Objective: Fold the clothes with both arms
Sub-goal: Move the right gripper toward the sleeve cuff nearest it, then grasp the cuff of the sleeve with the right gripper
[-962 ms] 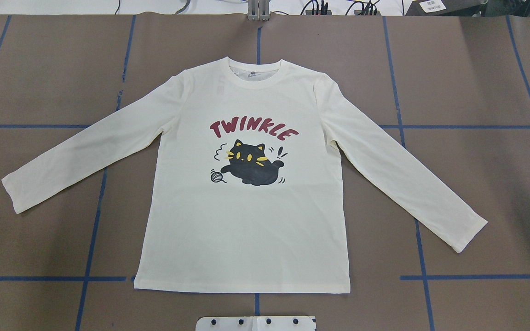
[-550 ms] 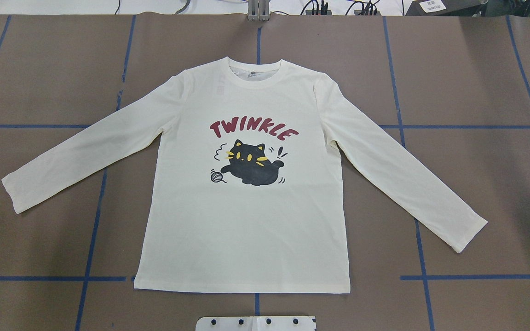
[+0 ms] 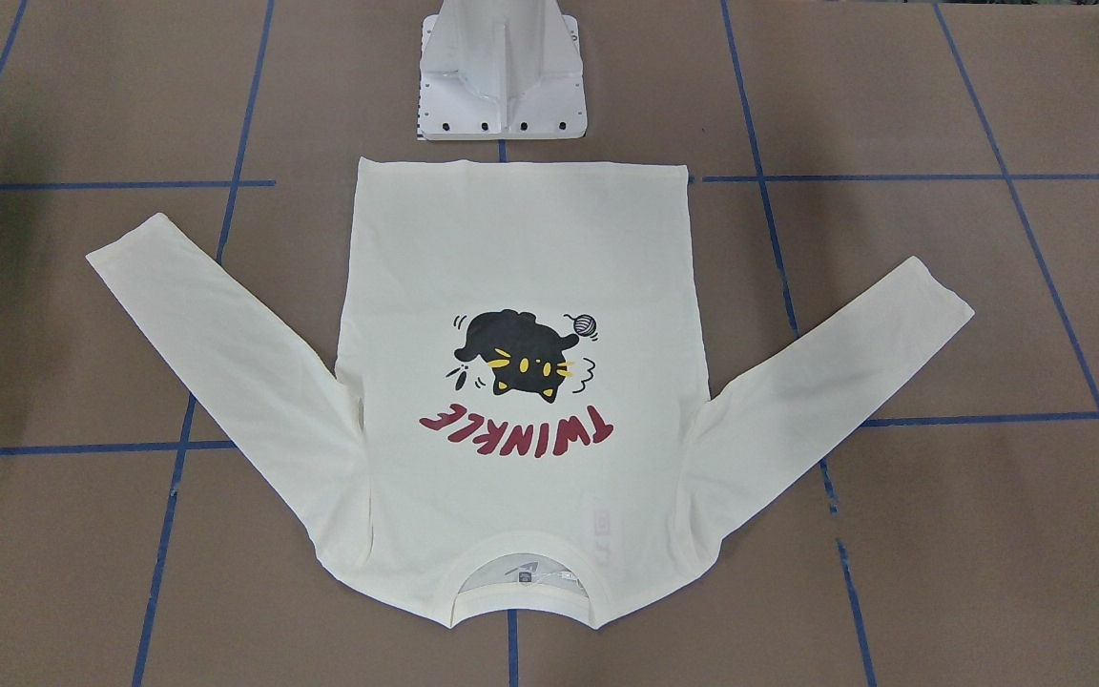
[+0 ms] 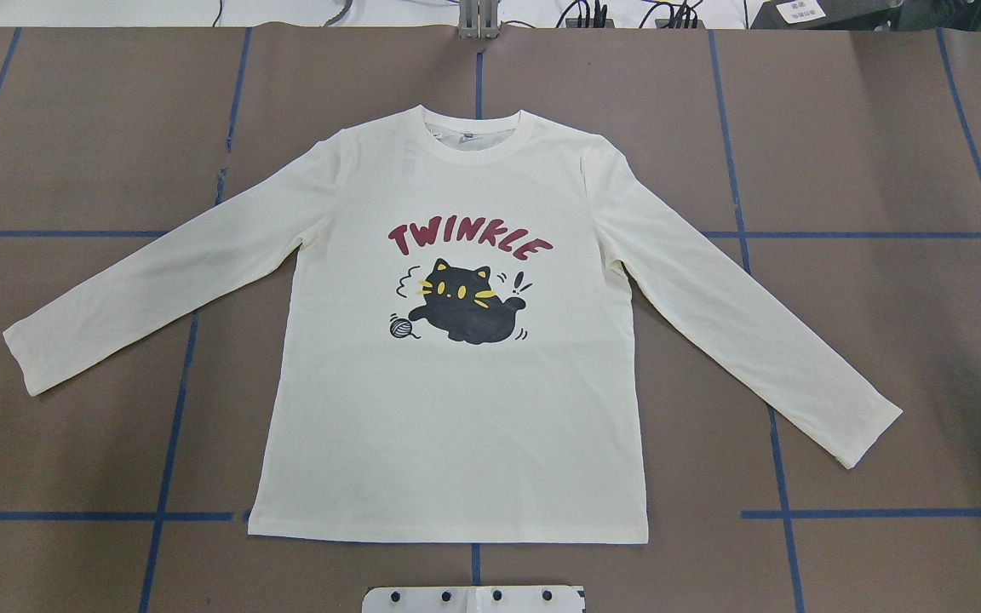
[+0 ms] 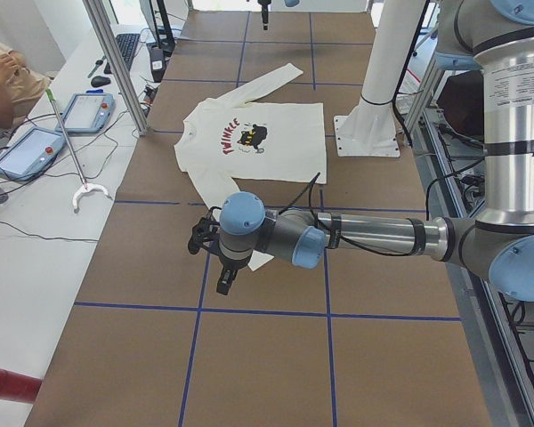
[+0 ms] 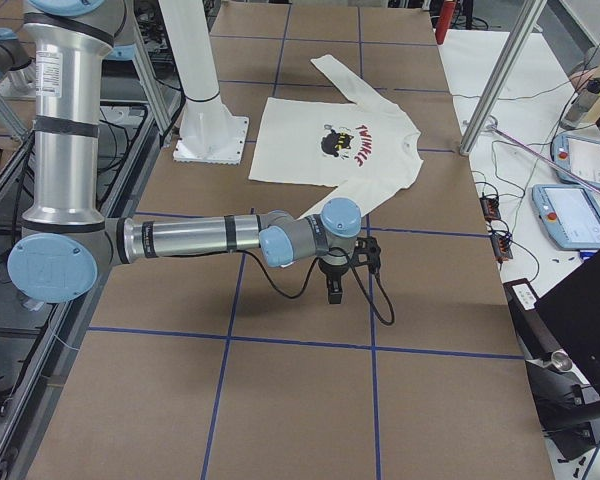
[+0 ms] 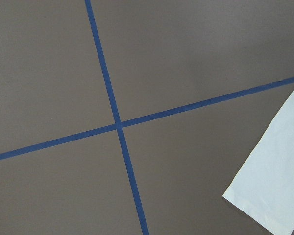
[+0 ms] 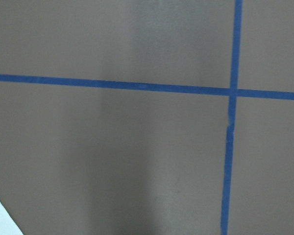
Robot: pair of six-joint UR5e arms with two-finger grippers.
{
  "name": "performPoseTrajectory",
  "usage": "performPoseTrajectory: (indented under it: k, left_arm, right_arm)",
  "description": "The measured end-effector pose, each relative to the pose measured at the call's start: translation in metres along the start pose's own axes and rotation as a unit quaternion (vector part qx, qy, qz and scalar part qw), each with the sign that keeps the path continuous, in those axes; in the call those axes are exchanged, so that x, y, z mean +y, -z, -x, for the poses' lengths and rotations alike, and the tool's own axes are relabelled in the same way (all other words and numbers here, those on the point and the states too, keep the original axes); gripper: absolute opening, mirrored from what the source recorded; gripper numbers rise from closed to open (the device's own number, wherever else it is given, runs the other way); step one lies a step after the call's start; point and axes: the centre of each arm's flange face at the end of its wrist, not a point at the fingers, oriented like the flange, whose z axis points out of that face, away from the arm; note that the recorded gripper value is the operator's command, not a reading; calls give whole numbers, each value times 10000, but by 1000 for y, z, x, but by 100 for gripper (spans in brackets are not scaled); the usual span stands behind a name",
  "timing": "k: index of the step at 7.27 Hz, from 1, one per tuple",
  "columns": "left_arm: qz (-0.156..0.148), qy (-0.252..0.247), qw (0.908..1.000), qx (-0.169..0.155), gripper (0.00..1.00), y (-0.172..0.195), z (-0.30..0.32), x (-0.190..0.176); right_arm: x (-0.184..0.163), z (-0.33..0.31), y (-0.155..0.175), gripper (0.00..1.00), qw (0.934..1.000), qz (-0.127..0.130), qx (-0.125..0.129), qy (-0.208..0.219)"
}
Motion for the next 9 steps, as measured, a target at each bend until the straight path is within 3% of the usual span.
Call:
performPoseTrajectory:
  k: [2,5,7,9]
  left_arm:
    - [-50,-81,10000,15,100,2,-4,-3]
    - [-147,-190,9997,22,100,3,-6,-4]
    - [-149,-189,9997,25,100,3,-5,-4]
    - [-165,-197,9997,25,100,4,-7,-5]
  right_arm:
    - [29,51,-44,100,9992,-172,-343,-100]
    - [59,120,-83,100,9926,-237,-773,-902]
    - [74,150,-98,92,9853,-191,-796,-1502]
    - [93,164,-112,83,9823,-143,-671,-1745]
